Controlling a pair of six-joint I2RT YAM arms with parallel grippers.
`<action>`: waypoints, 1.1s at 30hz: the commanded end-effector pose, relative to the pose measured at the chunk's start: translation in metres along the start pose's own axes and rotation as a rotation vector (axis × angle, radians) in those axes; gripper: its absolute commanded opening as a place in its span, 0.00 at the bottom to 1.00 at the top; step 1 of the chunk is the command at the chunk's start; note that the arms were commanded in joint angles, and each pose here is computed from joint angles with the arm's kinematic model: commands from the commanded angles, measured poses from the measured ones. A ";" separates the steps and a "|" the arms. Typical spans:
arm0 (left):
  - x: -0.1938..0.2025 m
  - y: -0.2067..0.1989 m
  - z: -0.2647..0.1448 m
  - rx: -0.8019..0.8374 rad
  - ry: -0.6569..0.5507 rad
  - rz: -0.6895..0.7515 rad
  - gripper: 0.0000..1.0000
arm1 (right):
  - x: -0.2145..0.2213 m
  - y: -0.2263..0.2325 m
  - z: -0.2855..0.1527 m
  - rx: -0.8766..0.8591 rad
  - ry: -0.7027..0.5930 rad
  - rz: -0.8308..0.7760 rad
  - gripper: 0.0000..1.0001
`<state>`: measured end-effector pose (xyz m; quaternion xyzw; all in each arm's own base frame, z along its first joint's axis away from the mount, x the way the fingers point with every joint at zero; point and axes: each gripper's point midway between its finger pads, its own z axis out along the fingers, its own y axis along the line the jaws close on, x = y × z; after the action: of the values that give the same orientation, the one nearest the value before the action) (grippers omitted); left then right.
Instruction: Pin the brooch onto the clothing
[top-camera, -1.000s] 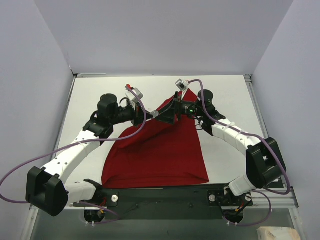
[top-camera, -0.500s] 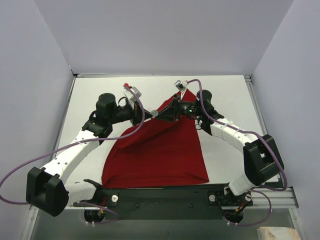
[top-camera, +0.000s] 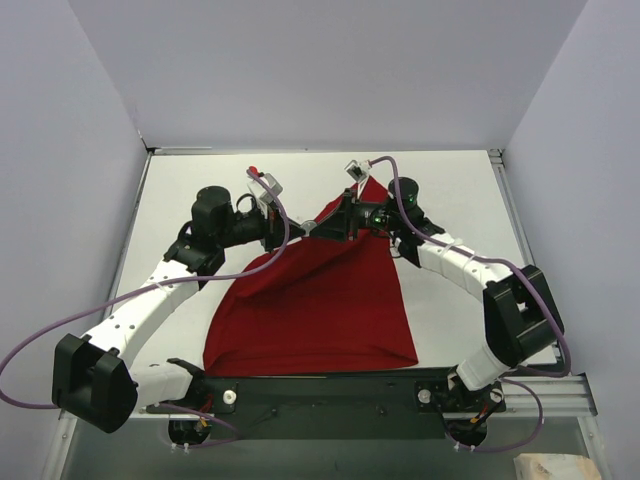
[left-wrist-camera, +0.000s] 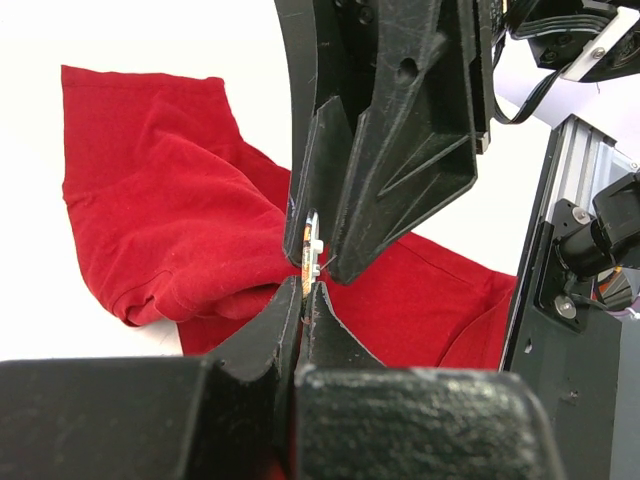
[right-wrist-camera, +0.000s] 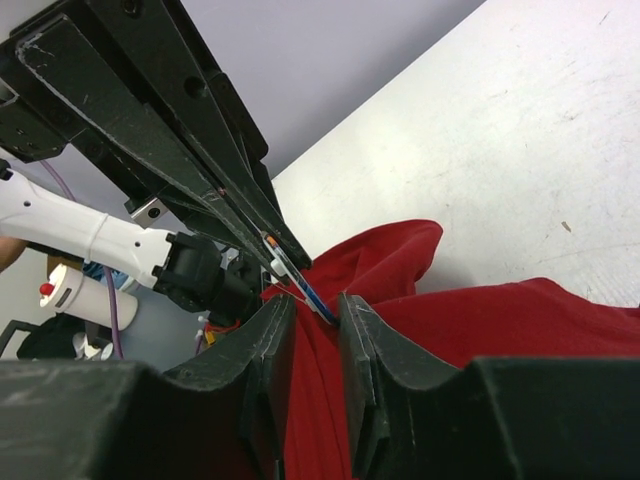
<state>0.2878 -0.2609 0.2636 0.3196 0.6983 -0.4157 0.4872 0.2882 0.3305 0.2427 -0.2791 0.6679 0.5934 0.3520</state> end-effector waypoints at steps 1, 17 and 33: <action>-0.025 -0.003 0.000 0.016 -0.067 0.059 0.00 | -0.019 0.028 0.011 -0.099 -0.012 -0.114 0.23; -0.020 -0.006 0.007 0.027 -0.017 0.067 0.00 | -0.022 0.019 0.021 -0.043 -0.006 -0.083 0.17; -0.020 -0.010 0.009 0.016 -0.008 0.075 0.00 | -0.025 0.002 0.031 0.147 -0.020 -0.016 0.11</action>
<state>0.3030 -0.2505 0.2483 0.3105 0.7293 -0.3686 0.4857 0.3066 0.3438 0.2240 -0.2429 0.7324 0.5385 0.3386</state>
